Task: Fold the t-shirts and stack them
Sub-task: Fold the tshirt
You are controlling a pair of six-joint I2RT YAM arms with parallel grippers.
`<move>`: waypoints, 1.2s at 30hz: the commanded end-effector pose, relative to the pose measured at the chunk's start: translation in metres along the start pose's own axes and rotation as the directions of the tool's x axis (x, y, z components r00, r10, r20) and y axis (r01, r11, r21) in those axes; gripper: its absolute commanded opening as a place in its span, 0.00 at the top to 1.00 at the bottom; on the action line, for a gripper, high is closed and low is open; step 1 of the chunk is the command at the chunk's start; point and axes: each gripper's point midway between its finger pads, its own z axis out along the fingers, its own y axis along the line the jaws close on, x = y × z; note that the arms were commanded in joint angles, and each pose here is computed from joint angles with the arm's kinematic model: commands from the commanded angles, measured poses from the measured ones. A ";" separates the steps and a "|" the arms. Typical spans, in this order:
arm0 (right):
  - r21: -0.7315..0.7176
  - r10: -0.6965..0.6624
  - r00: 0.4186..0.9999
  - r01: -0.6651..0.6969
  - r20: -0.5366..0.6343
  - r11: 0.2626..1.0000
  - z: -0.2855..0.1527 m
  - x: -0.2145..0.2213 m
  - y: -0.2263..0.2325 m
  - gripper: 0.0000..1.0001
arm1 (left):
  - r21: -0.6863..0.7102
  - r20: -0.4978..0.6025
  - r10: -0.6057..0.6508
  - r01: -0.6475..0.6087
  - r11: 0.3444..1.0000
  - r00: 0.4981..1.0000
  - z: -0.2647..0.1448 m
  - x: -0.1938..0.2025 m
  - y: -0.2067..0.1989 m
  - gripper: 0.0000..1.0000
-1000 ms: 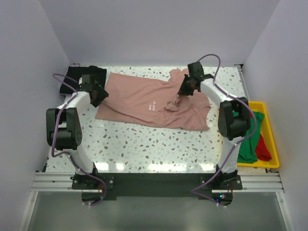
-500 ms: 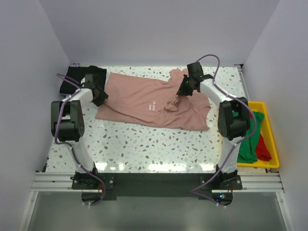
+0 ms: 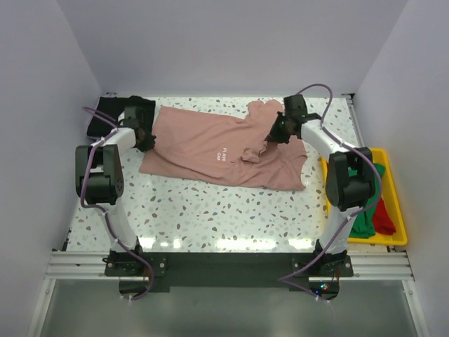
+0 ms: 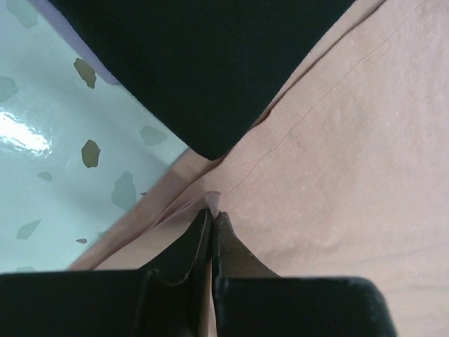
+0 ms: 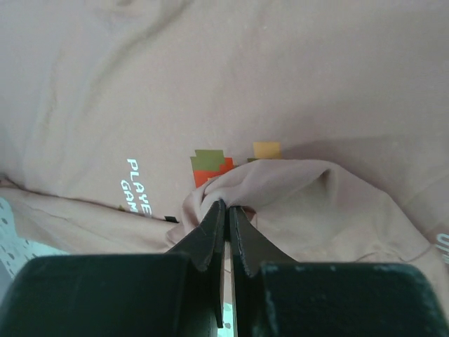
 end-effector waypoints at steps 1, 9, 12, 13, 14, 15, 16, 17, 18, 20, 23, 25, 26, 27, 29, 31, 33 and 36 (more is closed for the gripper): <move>-0.099 0.023 0.994 -0.012 0.109 0.995 -0.039 -0.034 0.014 1.00 | 0.027 0.059 -0.013 0.012 1.000 0.998 -0.020 -0.022 -0.009 1.00; -0.108 0.032 0.987 -0.015 0.155 0.994 -0.059 -0.048 0.004 1.00 | 0.039 0.091 -0.014 0.011 0.999 0.996 -0.036 -0.033 -0.009 1.00; -0.105 0.034 0.987 -0.017 0.159 0.994 -0.060 -0.050 0.002 1.00 | 0.037 0.098 -0.016 0.013 0.999 0.995 -0.037 -0.038 -0.008 1.00; -0.104 0.036 0.987 -0.020 0.158 0.994 -0.060 -0.050 0.000 1.00 | 0.035 0.095 -0.021 0.018 0.999 0.995 -0.037 -0.038 -0.006 1.00; -0.101 0.040 0.986 -0.024 0.163 0.995 -0.061 -0.051 -0.002 1.00 | 0.034 0.094 -0.019 0.016 0.999 0.995 -0.036 -0.038 -0.005 1.00; -0.100 0.042 0.986 -0.026 0.162 0.995 -0.061 -0.051 -0.004 1.00 | 0.033 0.092 -0.018 0.015 0.999 0.996 -0.035 -0.037 -0.004 1.00; -0.098 0.044 0.986 -0.029 0.161 0.995 -0.061 -0.051 -0.006 1.00 | 0.031 0.090 -0.019 0.016 0.999 0.996 -0.035 -0.037 -0.003 1.00; -0.097 0.051 0.985 -0.035 0.167 0.995 -0.062 -0.053 -0.009 1.00 | 0.029 0.087 -0.021 0.018 0.999 0.996 -0.035 -0.037 -0.001 1.00; -0.094 0.055 0.984 -0.039 0.172 0.995 -0.064 -0.056 -0.012 1.00 | 0.026 0.088 -0.025 0.023 0.999 0.996 -0.034 -0.038 0.002 1.00; -0.090 0.064 0.982 -0.049 0.176 0.995 -0.065 -0.058 -0.018 1.00 | 0.024 0.086 -0.029 0.027 0.999 0.996 -0.034 -0.038 0.004 1.00; -0.083 0.078 0.979 -0.063 0.187 0.995 -0.069 -0.062 -0.026 1.00 | 0.032 0.089 -0.035 0.033 0.999 0.995 -0.034 -0.040 0.005 1.00; -0.082 0.082 0.979 -0.068 0.186 0.994 -0.068 -0.062 -0.030 1.00 | 0.041 0.091 -0.032 0.029 0.999 0.995 -0.033 -0.042 0.004 1.00; -0.083 0.083 0.979 -0.068 0.185 0.994 -0.067 -0.063 -0.030 1.00 | 0.055 0.086 -0.030 0.025 0.998 0.996 -0.032 -0.042 0.001 1.00; -0.081 0.084 0.981 -0.070 0.175 0.994 -0.064 -0.061 -0.031 1.00 | 0.058 0.079 -0.029 0.025 0.998 0.996 -0.030 -0.040 0.000 1.00; -0.083 0.079 0.982 -0.065 0.174 0.994 -0.062 -0.063 -0.030 1.00 | 0.069 0.074 -0.026 0.021 0.997 0.997 -0.027 -0.041 -0.003 1.00; -0.078 0.077 0.982 -0.064 0.172 0.995 -0.057 -0.065 -0.031 1.00 | 0.070 0.067 -0.023 0.018 0.997 0.997 -0.023 -0.039 -0.004 1.00; -0.071 0.074 0.982 -0.063 0.174 0.996 -0.055 -0.068 -0.031 1.00 | 0.078 0.068 -0.020 0.014 0.997 0.998 -0.019 -0.041 -0.007 1.00; -0.070 0.076 0.981 -0.064 0.178 0.995 -0.050 -0.077 -0.030 1.00 | 0.096 0.066 -0.015 0.009 0.995 0.998 -0.014 -0.043 -0.012 1.00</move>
